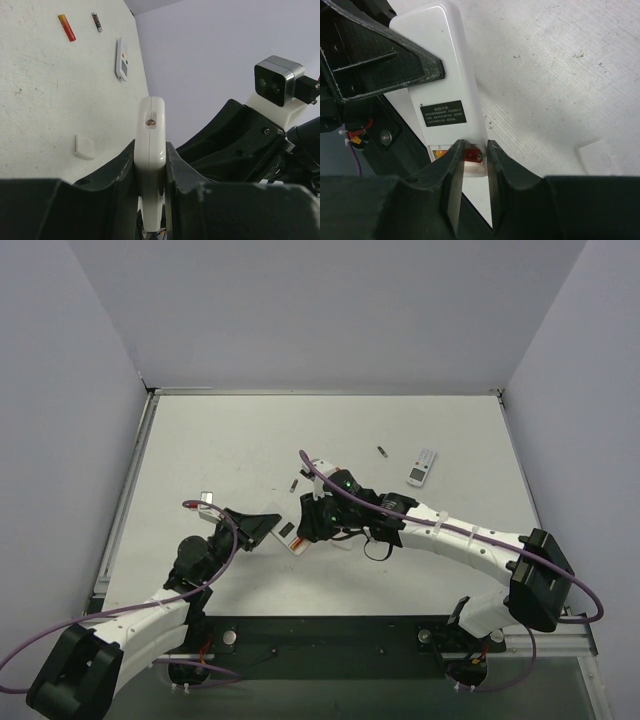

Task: Load the batteries into the remote control
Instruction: Load the battery into the remote control.

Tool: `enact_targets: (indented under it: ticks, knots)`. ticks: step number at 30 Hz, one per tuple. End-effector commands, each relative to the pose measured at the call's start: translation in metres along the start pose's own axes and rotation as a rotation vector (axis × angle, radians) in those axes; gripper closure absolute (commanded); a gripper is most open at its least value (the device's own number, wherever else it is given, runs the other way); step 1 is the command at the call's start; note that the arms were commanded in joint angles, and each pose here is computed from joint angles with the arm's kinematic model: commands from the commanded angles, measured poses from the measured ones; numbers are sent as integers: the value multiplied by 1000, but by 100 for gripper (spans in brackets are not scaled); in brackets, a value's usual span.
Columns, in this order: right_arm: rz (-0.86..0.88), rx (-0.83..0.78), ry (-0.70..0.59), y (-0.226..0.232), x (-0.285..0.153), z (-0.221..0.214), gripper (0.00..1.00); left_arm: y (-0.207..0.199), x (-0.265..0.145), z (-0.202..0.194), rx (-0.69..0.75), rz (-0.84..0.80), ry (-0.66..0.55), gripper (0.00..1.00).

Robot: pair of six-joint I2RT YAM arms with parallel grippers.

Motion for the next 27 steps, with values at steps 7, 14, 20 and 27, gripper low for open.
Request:
enact_targets:
  ticks: [7, 14, 20, 27]
  knots:
    - [114, 70, -62, 20, -33, 16, 57, -20, -10, 5, 42, -121, -50, 100]
    - [238, 175, -118, 23, -41, 25, 52, -31, -10, 9, 27, -156, -58, 100]
    - [312, 243, -104, 19, -34, 23, 53, -47, -13, 16, 4, -212, -81, 100]
    - [399, 304, -100, 22, -32, 27, 64, -50, -14, 18, -8, -222, -84, 100]
Point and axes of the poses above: each gripper's point midway between its finger pads, its own x axis out along the fingers, its own y axis along the line the jaws close on, z = x × y, the point moved 1 cm from there along -x, back along the fingers, and after that the axes turned 14 degrees about x, right-handed, at the moved point
